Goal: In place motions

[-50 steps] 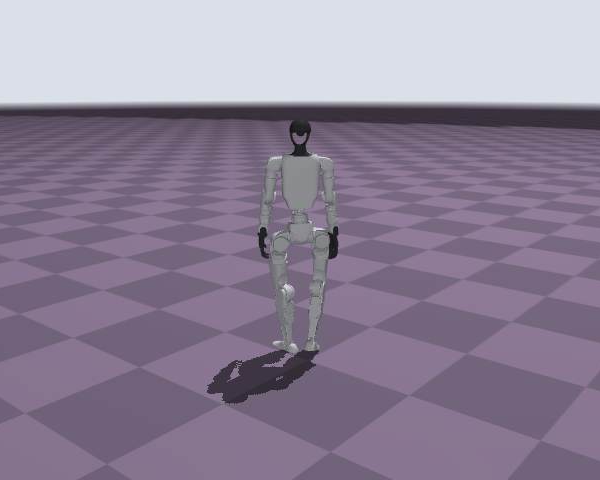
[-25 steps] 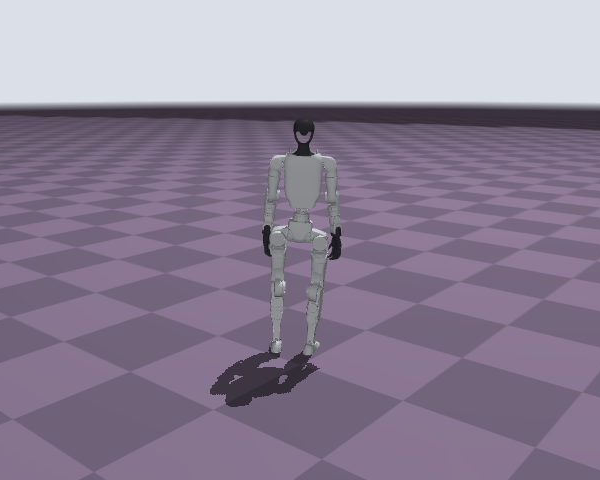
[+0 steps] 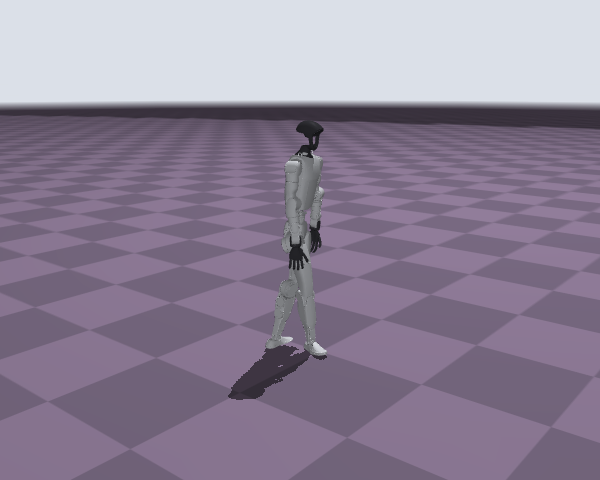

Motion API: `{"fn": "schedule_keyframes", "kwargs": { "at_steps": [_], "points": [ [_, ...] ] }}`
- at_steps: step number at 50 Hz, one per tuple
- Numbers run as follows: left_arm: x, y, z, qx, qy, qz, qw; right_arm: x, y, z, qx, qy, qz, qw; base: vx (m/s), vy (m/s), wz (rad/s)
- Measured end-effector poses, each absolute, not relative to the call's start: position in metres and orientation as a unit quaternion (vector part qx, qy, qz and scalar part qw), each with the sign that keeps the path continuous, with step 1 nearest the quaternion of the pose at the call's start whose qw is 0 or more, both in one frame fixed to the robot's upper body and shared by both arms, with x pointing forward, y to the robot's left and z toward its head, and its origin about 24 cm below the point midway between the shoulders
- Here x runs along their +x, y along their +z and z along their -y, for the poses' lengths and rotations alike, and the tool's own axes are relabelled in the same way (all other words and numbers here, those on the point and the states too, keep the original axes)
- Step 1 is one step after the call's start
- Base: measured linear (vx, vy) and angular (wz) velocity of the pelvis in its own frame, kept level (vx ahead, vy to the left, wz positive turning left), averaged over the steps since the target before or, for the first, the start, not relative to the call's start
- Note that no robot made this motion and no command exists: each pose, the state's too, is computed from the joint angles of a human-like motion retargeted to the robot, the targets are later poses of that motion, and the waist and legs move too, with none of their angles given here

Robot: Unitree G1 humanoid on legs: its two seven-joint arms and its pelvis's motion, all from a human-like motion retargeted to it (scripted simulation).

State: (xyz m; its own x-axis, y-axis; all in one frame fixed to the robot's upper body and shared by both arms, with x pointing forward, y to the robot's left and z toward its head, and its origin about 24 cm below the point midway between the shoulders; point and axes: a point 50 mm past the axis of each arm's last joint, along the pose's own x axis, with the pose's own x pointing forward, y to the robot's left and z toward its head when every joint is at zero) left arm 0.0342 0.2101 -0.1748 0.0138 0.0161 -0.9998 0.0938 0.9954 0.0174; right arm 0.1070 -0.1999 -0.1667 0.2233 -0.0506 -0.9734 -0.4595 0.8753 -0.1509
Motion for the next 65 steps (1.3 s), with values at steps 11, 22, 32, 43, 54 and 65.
{"fn": "schedule_keyframes", "kwargs": {
  "at_steps": [11, 22, 32, 43, 54, 65],
  "points": [
    [0.033, -0.177, -0.204, 0.049, -0.035, -0.699, 0.713, 0.049, -0.173, 0.219, -0.123, 0.005, -0.700, 0.704, 0.12, -0.04, -2.02],
    [0.049, -0.177, -0.197, 0.009, 0.000, -0.655, 0.756, 0.006, -0.177, 0.201, -0.057, 0.009, -0.761, 0.646, 0.34, -0.22, -1.40],
    [0.033, -0.179, -0.185, 0.004, 0.021, -0.690, 0.724, 0.087, -0.171, 0.204, -0.240, 0.145, -0.638, 0.717, 0.19, 0.03, -1.48],
    [0.031, -0.179, -0.179, -0.017, 0.023, -0.706, 0.708, 0.057, -0.176, 0.194, -0.191, 0.129, -0.689, 0.687, 0.30, 0.10, -0.72],
    [0.050, -0.178, -0.186, 0.002, 0.006, -0.667, 0.745, -0.009, -0.175, 0.207, -0.161, 0.088, -0.772, 0.608, 0.18, -0.01, -0.18],
    [0.026, -0.179, -0.186, 0.019, -0.015, -0.699, 0.715, 0.004, -0.177, 0.204, -0.131, 0.072, -0.750, 0.645, 0.04, -0.07, 0.51]
  ]
}}
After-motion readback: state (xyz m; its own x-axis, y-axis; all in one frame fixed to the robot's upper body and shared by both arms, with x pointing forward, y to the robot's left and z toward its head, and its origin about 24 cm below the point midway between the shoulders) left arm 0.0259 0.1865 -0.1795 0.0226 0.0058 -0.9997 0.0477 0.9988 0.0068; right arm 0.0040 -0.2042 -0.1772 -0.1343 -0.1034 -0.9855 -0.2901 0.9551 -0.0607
